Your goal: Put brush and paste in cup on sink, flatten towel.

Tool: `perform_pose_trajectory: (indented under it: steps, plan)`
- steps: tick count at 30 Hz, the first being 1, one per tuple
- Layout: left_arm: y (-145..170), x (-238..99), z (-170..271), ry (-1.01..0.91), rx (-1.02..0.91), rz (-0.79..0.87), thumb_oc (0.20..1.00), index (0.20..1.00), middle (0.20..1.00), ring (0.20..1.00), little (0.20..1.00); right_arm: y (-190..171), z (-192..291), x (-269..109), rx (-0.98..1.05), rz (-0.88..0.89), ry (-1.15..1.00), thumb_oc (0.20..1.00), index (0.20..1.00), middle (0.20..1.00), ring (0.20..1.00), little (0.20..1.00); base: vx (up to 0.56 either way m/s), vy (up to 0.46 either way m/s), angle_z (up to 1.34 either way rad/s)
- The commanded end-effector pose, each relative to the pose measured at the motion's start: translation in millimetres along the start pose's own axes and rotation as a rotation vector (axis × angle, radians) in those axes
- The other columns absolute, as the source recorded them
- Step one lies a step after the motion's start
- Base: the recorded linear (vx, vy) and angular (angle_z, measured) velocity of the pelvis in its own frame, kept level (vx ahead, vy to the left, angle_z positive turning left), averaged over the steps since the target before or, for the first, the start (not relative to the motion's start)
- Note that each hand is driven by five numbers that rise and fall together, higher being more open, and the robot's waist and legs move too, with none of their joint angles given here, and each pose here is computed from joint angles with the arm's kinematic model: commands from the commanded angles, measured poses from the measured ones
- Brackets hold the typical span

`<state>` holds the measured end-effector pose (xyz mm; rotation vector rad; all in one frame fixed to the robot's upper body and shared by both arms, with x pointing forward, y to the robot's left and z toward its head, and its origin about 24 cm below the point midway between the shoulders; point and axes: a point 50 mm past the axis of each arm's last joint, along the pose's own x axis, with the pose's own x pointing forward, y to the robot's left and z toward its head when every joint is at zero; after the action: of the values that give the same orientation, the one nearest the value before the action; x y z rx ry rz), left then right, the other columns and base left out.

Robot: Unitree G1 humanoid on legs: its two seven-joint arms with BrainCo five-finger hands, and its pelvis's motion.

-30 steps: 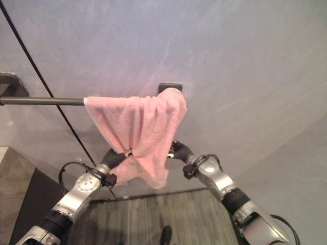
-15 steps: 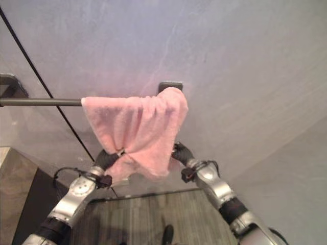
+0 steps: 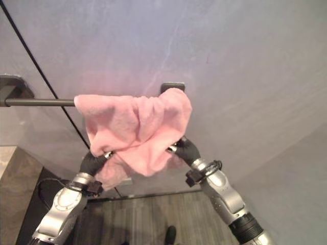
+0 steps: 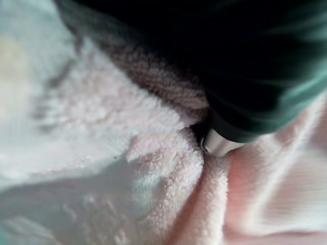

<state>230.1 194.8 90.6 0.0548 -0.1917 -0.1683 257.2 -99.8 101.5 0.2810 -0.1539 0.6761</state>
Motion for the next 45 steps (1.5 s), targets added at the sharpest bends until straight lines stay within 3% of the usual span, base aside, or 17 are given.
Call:
perform_pose_trajectory:
  steps: [1, 4, 8, 11, 14, 18, 21, 26, 32, 42, 43, 45]
  plan:
    - [2.0, 7.1, 45.4, -0.256, -0.032, 0.005, 0.2, 0.2, 0.2, 0.2, 0.2, 30.2, 42.4, 24.5, 0.059, 0.139, -0.258, 0.2, 0.2, 0.2, 0.2, 0.2, -0.01, -0.015, 0.13]
    - [2.2, 4.6, 53.3, -0.297, -0.005, 0.015, 0.2, 0.2, 0.2, 0.2, 0.2, 44.1, 45.2, 32.1, 0.064, 0.204, -0.269, 0.2, 0.2, 0.2, 0.2, 0.2, -0.01, -0.012, 0.09]
    - [6.8, 0.8, 30.6, -0.193, -0.001, 0.061, 0.2, 0.2, 0.2, 0.2, 0.2, 38.7, 25.0, 35.5, -0.009, 0.159, -0.166, 0.2, 0.2, 0.2, 0.2, 0.2, -0.01, -0.012, 0.17]
    - [10.7, -3.3, -21.7, 0.036, -0.028, 0.129, 0.2, 0.2, 0.2, 0.2, 0.2, 33.0, -23.6, 40.2, -0.009, 0.104, 0.045, 0.2, 0.2, 0.2, 0.2, 0.2, -0.01, -0.008, 0.1]
    - [9.2, -1.1, -46.9, 0.13, -0.072, 0.183, 0.2, 0.2, 0.2, 0.2, 0.2, 37.5, -38.5, 46.4, -0.003, 0.102, 0.104, 0.2, 0.2, 0.2, 0.2, 0.2, 0.01, 0.003, 0.14]
    - [10.5, 4.7, -35.0, 0.071, -0.056, 0.187, 0.2, 0.2, 0.2, 0.2, 0.2, 39.3, -25.0, 49.0, -0.023, 0.109, 0.044, 0.2, 0.2, 0.2, 0.2, 0.2, 0.0, 0.006, 0.03]
    - [17.8, 7.8, 1.9, -0.095, -0.011, 0.203, 0.2, 0.2, 0.2, 0.2, 0.2, 48.4, 22.6, 46.6, -0.065, 0.171, -0.16, 0.2, 0.2, 0.2, 0.2, 0.2, 0.0, 0.0, 0.0]
    - [20.8, 2.4, 48.7, -0.321, -0.013, 0.214, 0.2, 0.2, 0.2, 0.2, 0.2, 61.2, 62.6, 33.6, -0.044, 0.252, -0.347, 0.2, 0.2, 0.2, 0.2, 0.2, 0.0, 0.0, 0.0]
    - [26.0, -5.2, 77.6, -0.482, -0.051, 0.278, 0.2, 0.2, 0.2, 0.2, 0.2, 76.2, 68.5, 31.5, 0.009, 0.317, -0.377, 0.2, 0.2, 0.2, 0.2, 0.2, 0.0, 0.0, 0.0]
    - [33.3, -6.0, 72.7, -0.462, -0.058, 0.341, 0.2, 0.2, 0.2, 0.2, 0.2, 85.8, 50.0, 40.5, -0.04, 0.342, -0.264, 0.2, 0.2, 0.2, 0.2, 0.2, 0.0, 0.0, 0.0]
    - [44.5, -6.9, 37.5, -0.313, -0.139, 0.463, 0.2, 0.2, 0.2, 0.2, 0.2, 83.5, 49.0, 41.4, -0.173, 0.318, -0.254, 0.2, 0.2, 0.2, 0.2, 0.2, 0.0, 0.0, 0.0]
    - [44.4, -6.6, 37.2, -0.314, -0.14, 0.463, 0.2, 0.2, 0.2, 0.2, 0.2, 83.5, 49.0, 41.2, -0.174, 0.317, -0.254, 0.2, 0.2, 0.2, 0.2, 0.2, 0.0, 0.0, 0.0]
